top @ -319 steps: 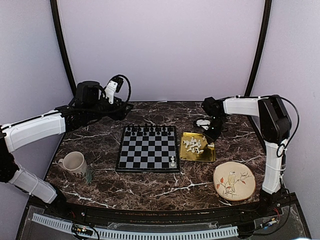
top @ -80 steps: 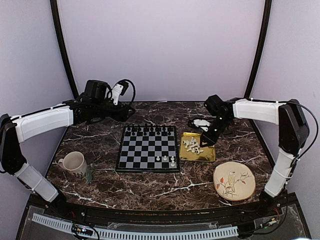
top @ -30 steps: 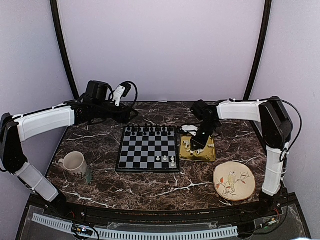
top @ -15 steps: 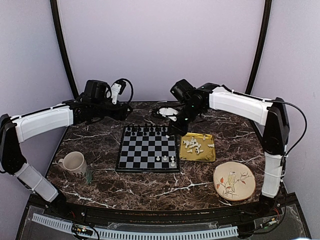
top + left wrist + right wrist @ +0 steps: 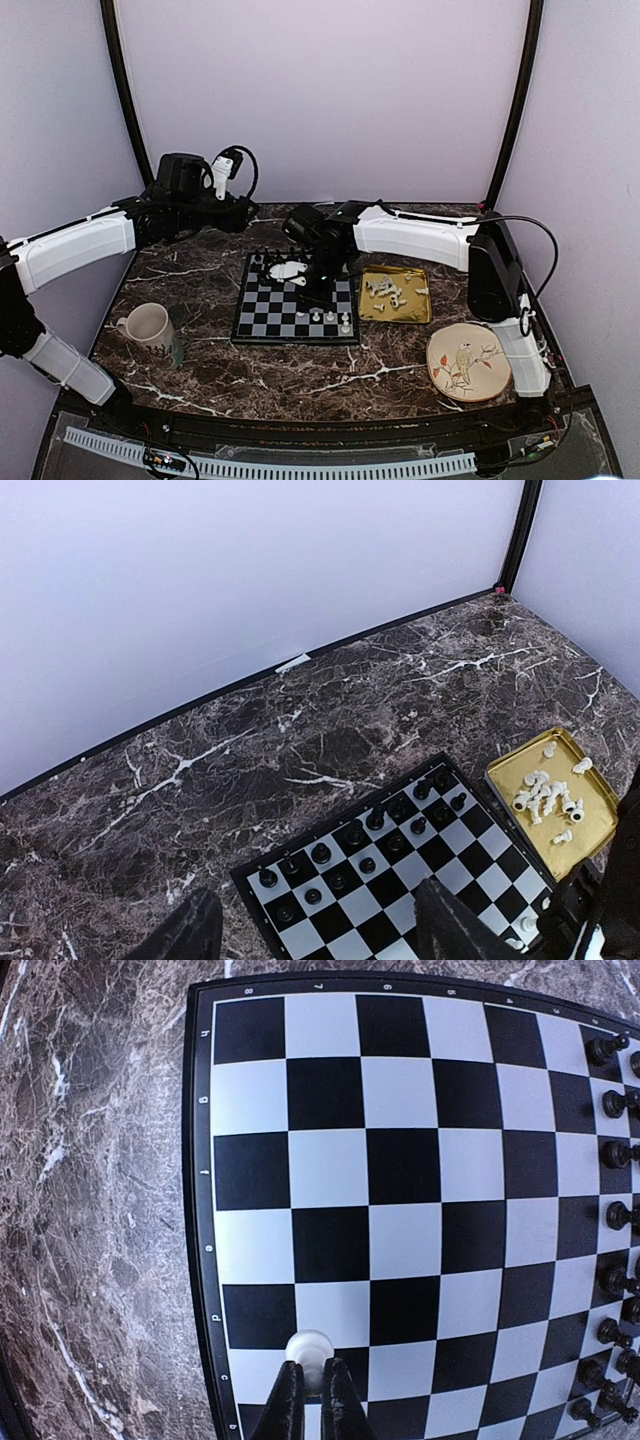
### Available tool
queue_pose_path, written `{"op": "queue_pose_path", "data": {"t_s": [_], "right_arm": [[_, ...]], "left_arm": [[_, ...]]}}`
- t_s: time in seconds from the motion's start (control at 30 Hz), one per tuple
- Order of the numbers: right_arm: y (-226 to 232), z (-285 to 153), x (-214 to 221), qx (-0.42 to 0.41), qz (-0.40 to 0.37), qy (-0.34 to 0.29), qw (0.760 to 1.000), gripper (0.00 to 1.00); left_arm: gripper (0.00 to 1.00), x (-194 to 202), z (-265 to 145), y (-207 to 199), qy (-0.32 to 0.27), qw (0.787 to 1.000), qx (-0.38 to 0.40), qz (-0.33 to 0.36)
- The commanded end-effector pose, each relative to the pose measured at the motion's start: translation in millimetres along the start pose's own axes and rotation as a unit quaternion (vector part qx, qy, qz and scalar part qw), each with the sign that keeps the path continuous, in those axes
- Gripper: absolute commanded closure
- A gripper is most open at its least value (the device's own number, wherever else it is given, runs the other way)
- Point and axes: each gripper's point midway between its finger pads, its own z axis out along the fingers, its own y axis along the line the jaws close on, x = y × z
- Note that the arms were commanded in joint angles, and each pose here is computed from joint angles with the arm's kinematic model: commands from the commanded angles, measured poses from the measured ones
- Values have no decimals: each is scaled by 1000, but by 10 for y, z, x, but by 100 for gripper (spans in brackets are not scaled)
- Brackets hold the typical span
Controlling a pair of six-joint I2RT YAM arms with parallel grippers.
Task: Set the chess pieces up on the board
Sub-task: Place the pawn at e2.
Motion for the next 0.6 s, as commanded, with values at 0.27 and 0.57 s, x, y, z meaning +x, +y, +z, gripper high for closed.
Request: {"op": "queue_pose_path", "data": {"t_s": [0.27, 0.57], "right_arm": [[-5, 155, -14, -5, 1, 12, 1000, 96], [-20, 261, 26, -6, 2, 20, 1000, 96]], "left_arm": [[32, -142, -177, 45, -27, 1000, -6, 0], [32, -126, -161, 41, -24, 1000, -5, 2]]}}
